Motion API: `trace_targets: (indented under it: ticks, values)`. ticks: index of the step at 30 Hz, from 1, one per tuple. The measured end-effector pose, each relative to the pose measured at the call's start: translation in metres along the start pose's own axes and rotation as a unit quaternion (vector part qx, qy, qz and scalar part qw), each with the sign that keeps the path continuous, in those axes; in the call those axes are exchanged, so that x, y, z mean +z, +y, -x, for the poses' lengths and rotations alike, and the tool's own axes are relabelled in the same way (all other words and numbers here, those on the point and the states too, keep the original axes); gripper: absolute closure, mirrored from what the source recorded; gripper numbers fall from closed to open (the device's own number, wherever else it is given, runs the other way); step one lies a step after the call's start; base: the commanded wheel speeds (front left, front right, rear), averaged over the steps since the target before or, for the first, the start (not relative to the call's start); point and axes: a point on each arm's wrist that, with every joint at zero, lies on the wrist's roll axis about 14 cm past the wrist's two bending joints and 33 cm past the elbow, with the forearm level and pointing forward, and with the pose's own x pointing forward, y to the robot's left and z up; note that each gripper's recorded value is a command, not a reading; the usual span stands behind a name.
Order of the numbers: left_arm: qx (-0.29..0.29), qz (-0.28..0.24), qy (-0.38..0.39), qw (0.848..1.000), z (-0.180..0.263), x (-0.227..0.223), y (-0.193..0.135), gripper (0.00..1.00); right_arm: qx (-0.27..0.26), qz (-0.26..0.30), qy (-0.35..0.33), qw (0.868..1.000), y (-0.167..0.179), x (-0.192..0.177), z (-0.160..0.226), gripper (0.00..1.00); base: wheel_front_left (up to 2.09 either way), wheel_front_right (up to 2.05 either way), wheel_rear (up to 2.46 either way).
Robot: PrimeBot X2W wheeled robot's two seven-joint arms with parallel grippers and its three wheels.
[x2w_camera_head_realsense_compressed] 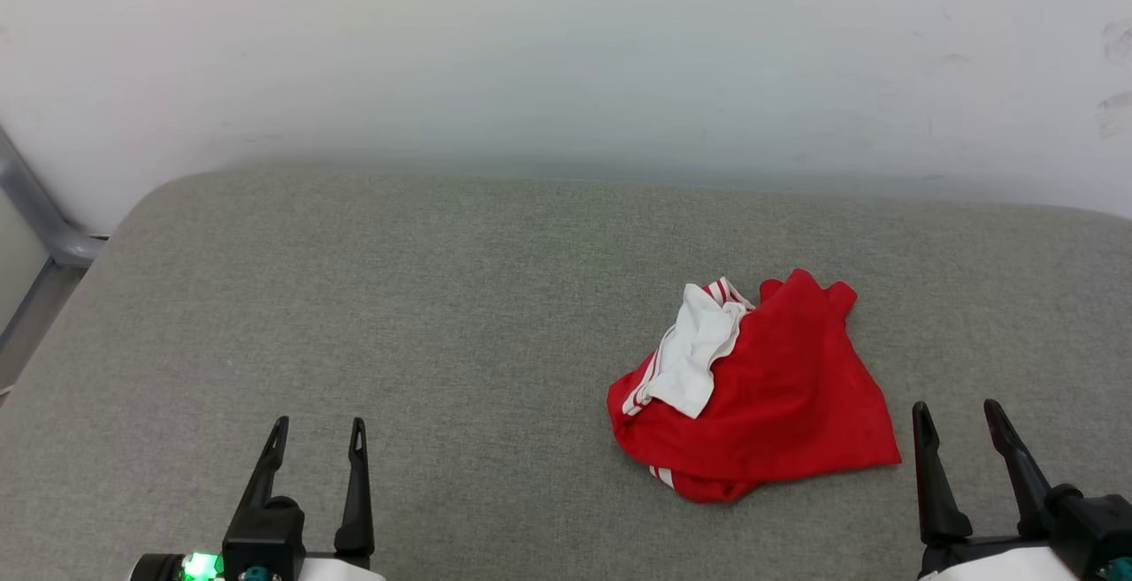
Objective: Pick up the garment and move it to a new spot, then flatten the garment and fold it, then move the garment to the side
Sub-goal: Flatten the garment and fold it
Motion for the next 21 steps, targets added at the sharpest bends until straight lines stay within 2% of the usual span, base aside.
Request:
trace_targets:
  ticks: [16,21]
  values:
    - [-0.007,0.001,0.007,1.0,0.001,-0.005,-0.003,0.0,-0.001,0.001,0.0,1.0,0.0,0.0,0.001,0.0,0.0,0.0,0.0]
    - [-0.025,0.0,-0.018,1.0,-0.011,0.01,-0.006,0.0,0.001,0.0,0.002,1.0,0.001,-0.001,0.0,0.0,0.0,0.0,0.0]
